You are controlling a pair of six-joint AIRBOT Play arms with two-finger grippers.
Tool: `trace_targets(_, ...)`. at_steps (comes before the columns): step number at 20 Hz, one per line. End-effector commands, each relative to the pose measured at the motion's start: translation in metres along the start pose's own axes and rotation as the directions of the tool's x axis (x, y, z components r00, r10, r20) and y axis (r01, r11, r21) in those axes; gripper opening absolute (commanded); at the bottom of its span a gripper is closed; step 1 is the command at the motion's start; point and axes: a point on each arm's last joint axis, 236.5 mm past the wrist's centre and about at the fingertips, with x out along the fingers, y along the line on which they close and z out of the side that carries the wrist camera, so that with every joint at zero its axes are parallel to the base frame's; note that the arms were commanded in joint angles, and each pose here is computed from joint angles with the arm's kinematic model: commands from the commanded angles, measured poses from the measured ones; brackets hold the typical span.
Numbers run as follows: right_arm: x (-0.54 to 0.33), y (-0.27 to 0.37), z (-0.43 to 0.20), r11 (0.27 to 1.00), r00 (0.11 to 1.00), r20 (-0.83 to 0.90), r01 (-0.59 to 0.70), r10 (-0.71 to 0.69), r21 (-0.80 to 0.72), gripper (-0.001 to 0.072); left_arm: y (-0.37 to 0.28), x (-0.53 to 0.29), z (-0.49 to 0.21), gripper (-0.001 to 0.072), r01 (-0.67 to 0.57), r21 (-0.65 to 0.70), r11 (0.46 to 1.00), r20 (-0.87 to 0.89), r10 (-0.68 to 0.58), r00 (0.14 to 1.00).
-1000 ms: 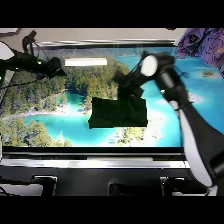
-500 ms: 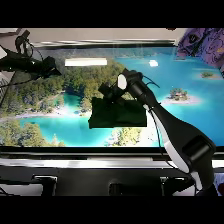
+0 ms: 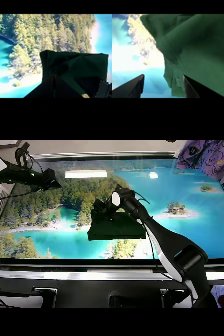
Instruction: Fold the clothes and pants, and hang the long-sleeved shirts on hangers.
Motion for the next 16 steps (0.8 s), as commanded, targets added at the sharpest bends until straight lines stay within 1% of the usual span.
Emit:
trace_targets(1, -0.034, -0.001, 0.013, 0.994, 1.000, 0.031, -0.001, 0.004, -0.111, 0.0574, 0.000, 0.000, 0.001, 0.0017, -0.001, 0.000, 1.000, 0.002, 0.001, 1.000)
trace_targets(2, -0.053, -0.007, 0.026, 0.993, 0.999, 0.054, 0.002, 0.004, -0.121, 0.0578, 0.000, 0.000, 0.001, 0.0018, -0.001, 0.000, 1.000, 0.002, 0.001, 1.000)
trace_targets(3, -0.079, -0.018, 0.046, 0.991, 0.997, 0.080, 0.005, 0.006, -0.133, 0.0612, 0.000, 0.000, 0.001, 0.0017, -0.001, 0.000, 1.000, 0.002, 0.001, 1.000)
trace_targets(5, -0.128, -0.049, 0.082, 0.985, 0.993, 0.116, 0.011, 0.009, -0.172, 0.0618, 0.001, -0.001, 0.000, 0.0017, -0.001, -0.001, 1.000, 0.001, 0.001, 1.000)
trace_targets(8, -0.195, -0.121, 0.128, 0.983, 0.993, 0.120, 0.007, 0.015, -0.182, 0.0631, 0.001, -0.001, 0.001, 0.0017, -0.001, -0.001, 1.000, 0.002, 0.001, 1.000)
trace_targets(10, -0.220, -0.169, 0.146, 0.986, 0.993, 0.091, -0.058, 0.072, -0.155, 0.0631, 0.001, -0.001, 0.001, 0.0018, -0.001, 0.015, 1.000, 0.002, 0.001, 1.000)
trace_targets(13, -0.223, -0.233, 0.148, 0.980, 0.980, 0.037, -0.195, 0.196, -0.032, 0.0630, 0.000, -0.001, 0.001, 0.0018, 0.000, 0.015, 1.000, 0.003, 0.000, 1.000)
trace_targets(16, -0.185, -0.272, 0.131, 0.961, 0.962, -0.020, -0.272, 0.273, 0.047, 0.0628, 0.000, -0.001, 0.001, 0.0018, 0.000, 0.015, 1.000, 0.003, 0.000, 1.000)
